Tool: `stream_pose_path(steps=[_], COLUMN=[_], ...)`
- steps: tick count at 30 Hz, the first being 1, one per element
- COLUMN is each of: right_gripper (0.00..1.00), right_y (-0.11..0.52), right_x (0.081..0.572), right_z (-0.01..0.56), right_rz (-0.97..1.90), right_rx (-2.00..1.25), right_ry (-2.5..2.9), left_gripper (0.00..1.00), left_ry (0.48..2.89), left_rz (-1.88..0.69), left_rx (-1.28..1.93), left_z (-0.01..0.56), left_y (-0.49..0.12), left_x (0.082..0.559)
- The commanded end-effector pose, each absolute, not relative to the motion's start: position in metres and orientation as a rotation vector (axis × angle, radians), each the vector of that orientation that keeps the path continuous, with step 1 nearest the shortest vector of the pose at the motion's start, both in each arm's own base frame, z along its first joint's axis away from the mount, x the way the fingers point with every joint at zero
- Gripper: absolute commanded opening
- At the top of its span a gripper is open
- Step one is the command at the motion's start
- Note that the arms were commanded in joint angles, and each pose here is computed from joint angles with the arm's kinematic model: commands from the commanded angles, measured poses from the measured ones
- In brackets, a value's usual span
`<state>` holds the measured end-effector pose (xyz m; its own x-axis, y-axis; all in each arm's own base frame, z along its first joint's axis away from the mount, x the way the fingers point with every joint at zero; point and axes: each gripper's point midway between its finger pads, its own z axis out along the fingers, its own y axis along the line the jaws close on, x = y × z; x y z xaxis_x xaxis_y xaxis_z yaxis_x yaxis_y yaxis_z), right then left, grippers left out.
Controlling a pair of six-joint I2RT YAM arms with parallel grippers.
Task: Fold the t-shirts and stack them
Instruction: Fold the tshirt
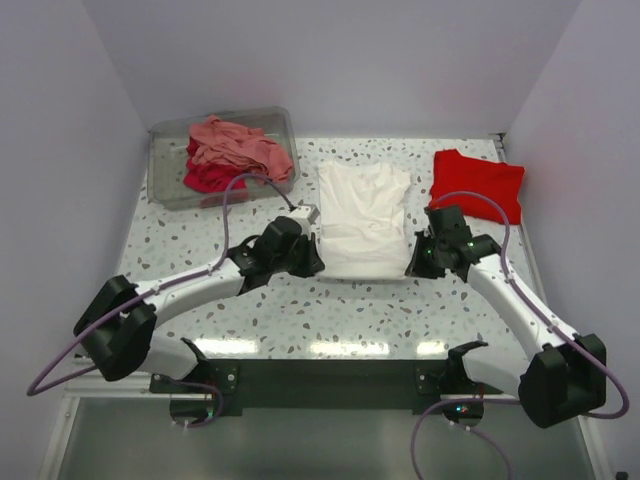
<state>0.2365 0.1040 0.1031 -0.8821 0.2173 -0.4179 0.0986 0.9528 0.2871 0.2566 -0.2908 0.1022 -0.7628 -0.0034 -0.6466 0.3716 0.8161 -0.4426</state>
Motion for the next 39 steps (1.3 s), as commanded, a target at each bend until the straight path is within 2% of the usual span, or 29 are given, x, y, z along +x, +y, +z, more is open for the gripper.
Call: stream_pose_path(steps=[1,12,20,26,32,39], right_gripper=[0.00,0.00,0.00,0.00,0.00,0.00], right_y=[0.099,0.108,0.102,0.102,0.109,0.114], right_x=[0.206,0.160,0.143,0.162,0.207,0.260], right_z=[0.115,0.170,0.218,0.236,0.217,0.231], right_rz=[0.330,0.385,0.447,0.418,0.334,0.242], right_rx=[0.202,0.134,0.162,0.141,0.155,0.154], right_ry=[2.697,2.674,2.598,2.533,2.492,2.414], left_gripper=[0.00,0.00,0.00,0.00,0.00,0.00], left_ry=[2.336,2.266,2.232,2.164,2.182,2.185], left_rz=[-0.773,-0.923,-1.007,-1.046,-0.935,-0.899], left_rx=[0.364,0.493,0.440,0.388,0.341,0.290], left_z=[0.113,0.157,0.192,0.219,0.208,0.200], left_y=[-0.283,-0.283,-0.289,-0.301,-0.316,-0.313], left_x=[0.231,0.168,0.145,0.154,0.186,0.219])
